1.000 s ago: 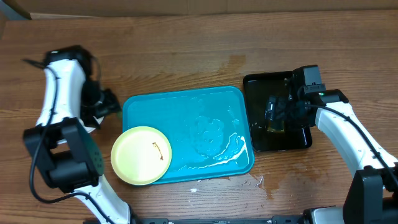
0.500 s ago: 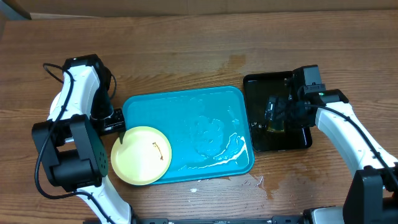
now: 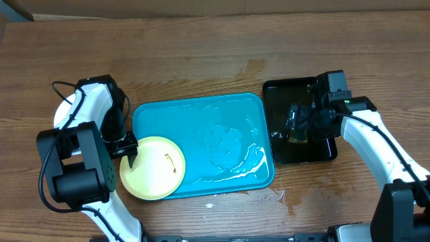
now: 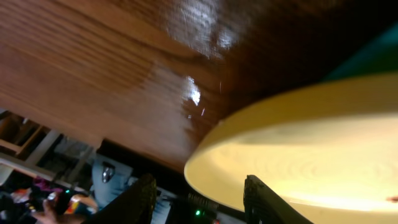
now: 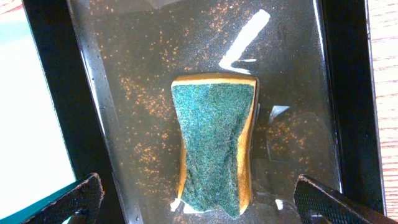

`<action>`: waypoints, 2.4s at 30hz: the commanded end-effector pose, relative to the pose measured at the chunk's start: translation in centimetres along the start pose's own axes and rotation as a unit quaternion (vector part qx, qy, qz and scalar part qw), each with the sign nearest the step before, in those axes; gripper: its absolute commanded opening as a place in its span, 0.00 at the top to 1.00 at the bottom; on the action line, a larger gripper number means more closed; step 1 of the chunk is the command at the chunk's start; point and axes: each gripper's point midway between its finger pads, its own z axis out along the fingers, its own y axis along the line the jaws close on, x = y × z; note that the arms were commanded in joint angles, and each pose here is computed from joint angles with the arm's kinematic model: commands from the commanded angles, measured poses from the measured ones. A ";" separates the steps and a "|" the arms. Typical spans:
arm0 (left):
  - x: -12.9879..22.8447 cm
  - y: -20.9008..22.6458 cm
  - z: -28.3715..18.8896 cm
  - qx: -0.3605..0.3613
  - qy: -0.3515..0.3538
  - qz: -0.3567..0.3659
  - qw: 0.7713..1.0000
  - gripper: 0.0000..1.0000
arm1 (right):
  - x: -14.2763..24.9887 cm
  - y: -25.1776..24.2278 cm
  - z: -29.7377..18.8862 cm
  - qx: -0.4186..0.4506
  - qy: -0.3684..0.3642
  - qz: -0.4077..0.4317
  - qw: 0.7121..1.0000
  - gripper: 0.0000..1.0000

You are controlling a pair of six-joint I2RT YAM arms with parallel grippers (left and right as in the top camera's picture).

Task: Clean dirty plates on tray and stack at the side
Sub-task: 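Move the left gripper to the yellow plate's rim and grasp it, then drag the yellow plate rightward to the tray center with the left gripper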

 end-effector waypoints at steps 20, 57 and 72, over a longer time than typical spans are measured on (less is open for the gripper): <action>-0.7 -10.5 -1.5 0.284 -0.026 0.092 0.954 0.87 | -0.1 -0.1 -0.2 0.003 -0.006 0.000 1.000 0.00; -1.6 -19.6 -3.7 0.121 -0.232 0.238 0.935 0.74 | -0.2 0.0 -0.2 0.002 -0.007 0.000 1.000 0.00; 2.8 -17.9 -8.4 0.158 -0.270 0.206 0.927 0.39 | -0.2 0.0 -0.2 0.002 -0.007 0.000 1.000 0.00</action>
